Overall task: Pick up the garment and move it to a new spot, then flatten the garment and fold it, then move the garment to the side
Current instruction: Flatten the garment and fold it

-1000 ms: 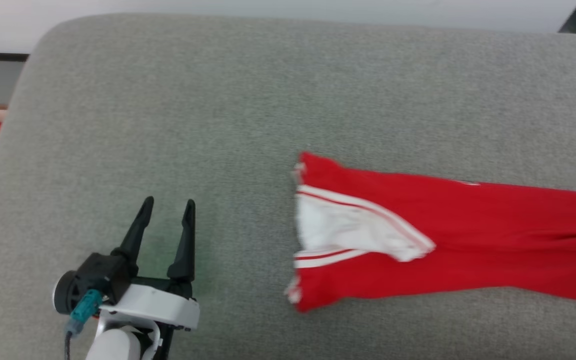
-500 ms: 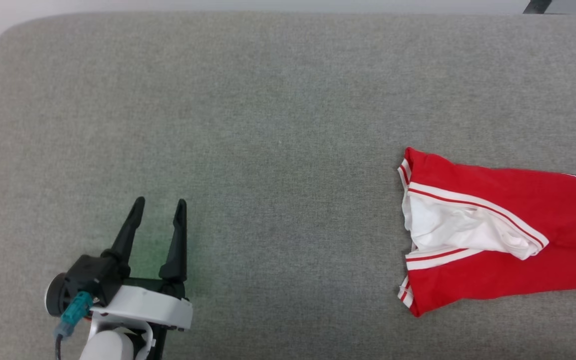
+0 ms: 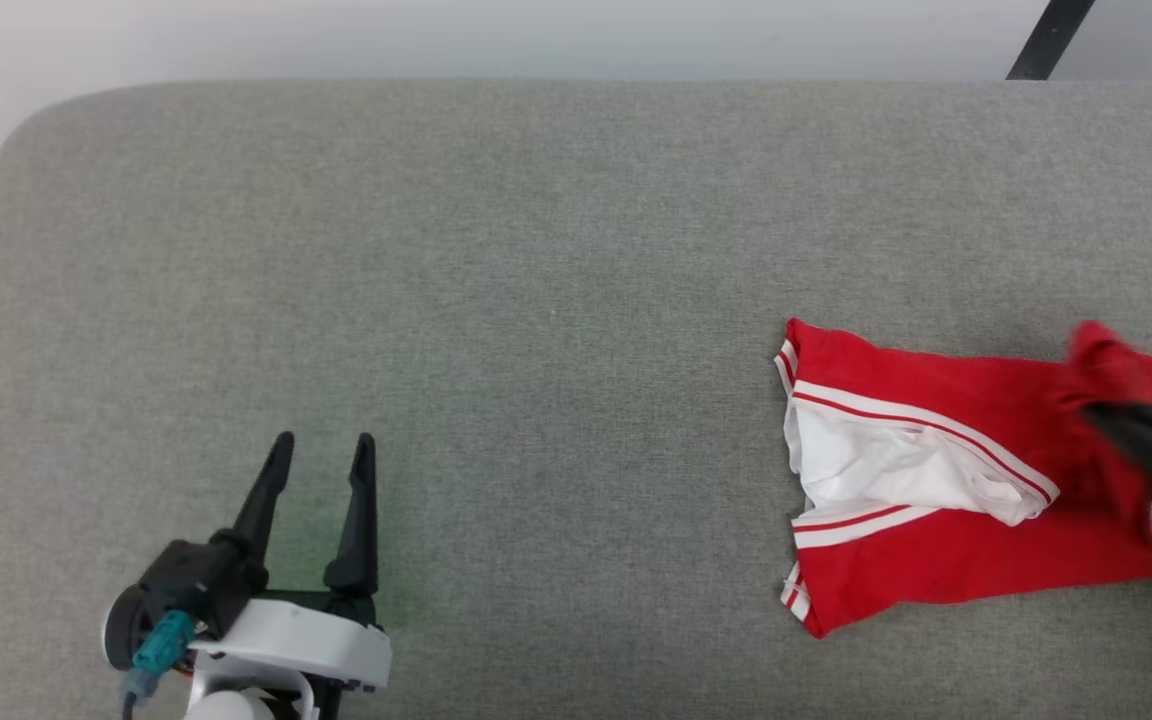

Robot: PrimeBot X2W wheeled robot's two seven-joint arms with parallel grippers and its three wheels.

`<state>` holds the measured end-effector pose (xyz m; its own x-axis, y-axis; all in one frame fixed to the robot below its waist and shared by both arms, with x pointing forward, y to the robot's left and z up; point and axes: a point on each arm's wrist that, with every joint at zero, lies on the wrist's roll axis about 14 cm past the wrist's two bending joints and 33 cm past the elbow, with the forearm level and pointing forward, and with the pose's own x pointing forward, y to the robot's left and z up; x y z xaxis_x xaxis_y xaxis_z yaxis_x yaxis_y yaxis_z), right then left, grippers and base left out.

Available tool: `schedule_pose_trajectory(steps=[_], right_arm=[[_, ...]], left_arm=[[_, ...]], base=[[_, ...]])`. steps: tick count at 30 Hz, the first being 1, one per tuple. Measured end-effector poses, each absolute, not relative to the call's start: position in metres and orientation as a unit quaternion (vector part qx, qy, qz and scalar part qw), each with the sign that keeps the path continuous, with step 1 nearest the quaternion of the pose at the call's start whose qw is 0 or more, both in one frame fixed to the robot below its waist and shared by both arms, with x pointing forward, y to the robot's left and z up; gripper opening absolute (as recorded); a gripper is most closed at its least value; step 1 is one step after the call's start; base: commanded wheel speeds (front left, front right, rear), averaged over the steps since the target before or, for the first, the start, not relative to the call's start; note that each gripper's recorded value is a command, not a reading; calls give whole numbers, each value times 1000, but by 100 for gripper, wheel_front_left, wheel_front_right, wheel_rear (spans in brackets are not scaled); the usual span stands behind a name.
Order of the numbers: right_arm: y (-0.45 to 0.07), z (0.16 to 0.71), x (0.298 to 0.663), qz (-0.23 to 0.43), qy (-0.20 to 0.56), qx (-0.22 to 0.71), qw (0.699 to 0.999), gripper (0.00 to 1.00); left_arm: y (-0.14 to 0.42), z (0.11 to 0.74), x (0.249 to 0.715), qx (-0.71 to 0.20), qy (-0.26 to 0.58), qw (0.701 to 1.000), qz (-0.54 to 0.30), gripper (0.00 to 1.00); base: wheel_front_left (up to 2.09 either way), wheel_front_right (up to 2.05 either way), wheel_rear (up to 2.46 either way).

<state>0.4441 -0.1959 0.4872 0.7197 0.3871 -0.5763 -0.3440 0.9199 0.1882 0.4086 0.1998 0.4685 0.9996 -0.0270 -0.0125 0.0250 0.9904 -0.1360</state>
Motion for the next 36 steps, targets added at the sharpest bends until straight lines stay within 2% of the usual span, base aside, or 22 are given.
schedule_pose_trajectory(steps=[8,19,25,26,27,29,30,31,36], right_arm=[[-98,493,434,321,298,36,898,0],[-58,454,437,347,315,35,883,0],[-51,441,440,345,315,44,883,0],[-51,442,442,343,310,46,885,3],[-50,444,443,343,305,47,887,21],[-48,447,443,345,294,49,890,48],[-48,449,443,345,287,52,892,85],[-48,452,443,344,280,55,895,100],[-57,468,445,335,243,66,908,100]], left_arm=[[198,471,402,-79,6,997,-11,100],[208,470,389,-91,8,996,13,100],[211,470,387,-92,9,996,19,100],[211,470,387,-92,8,995,20,100],[212,471,387,-92,7,995,21,100],[212,471,388,-92,6,996,20,100],[211,471,388,-92,6,996,19,100],[211,471,388,-92,6,996,18,100],[207,471,389,-91,7,996,8,100]], base=[[0,0,0],[0,0,0],[0,0,0],[0,0,0],[0,0,0],[0,0,0],[0,0,0],[0,0,0],[0,0,0]])
